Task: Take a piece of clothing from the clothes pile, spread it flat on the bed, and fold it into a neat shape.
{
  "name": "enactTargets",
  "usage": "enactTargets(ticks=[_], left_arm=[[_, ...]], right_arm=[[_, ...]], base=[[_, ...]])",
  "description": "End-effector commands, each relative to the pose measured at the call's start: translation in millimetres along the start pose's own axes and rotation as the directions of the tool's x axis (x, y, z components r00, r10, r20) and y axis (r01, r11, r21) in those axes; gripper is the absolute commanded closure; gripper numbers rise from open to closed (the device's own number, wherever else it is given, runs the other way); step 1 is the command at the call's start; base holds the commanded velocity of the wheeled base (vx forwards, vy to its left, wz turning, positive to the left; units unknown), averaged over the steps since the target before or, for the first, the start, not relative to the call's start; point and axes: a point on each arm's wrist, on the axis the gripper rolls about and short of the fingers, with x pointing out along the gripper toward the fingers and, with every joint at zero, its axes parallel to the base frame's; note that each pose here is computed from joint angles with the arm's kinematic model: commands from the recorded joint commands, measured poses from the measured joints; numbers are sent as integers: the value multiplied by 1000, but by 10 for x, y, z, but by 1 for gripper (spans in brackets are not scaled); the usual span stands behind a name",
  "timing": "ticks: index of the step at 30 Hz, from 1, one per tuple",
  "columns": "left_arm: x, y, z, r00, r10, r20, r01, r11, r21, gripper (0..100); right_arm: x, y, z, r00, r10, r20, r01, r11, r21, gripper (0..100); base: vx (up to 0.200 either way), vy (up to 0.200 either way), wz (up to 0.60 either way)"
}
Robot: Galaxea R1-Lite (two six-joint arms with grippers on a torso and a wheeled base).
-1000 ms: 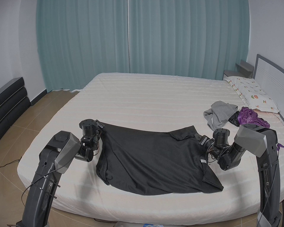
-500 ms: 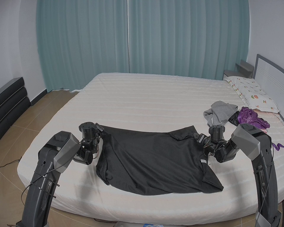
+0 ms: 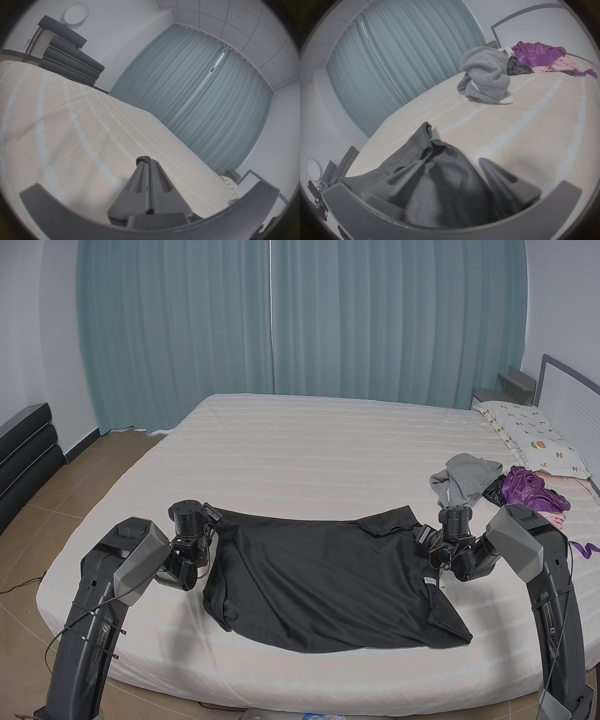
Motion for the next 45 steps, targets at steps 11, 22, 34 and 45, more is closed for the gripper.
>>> enactTargets(ticks=[11, 22, 34, 45], left_arm=[[-13, 6, 14, 1000, 5, -2, -5, 1000, 2, 100], [26, -36, 163, 999, -8, 32, 8, 1000, -11, 100], [181, -147, 455, 989, -58, 137, 65, 997, -48, 100], [184, -75, 171, 998, -48, 28, 48, 999, -14, 0]], right_arm=[[18, -30, -16, 1000, -19, -17, 19, 1000, 8, 100], [56, 113, 474, 974, 13, 228, -36, 995, 95, 100], [52, 103, 839, 904, 26, 426, -89, 988, 128, 100], [180, -15, 380, 947, -9, 321, -21, 996, 91, 100]], base=[[0, 0, 0], [0, 0, 0], [0, 0, 0], [0, 0, 0]])
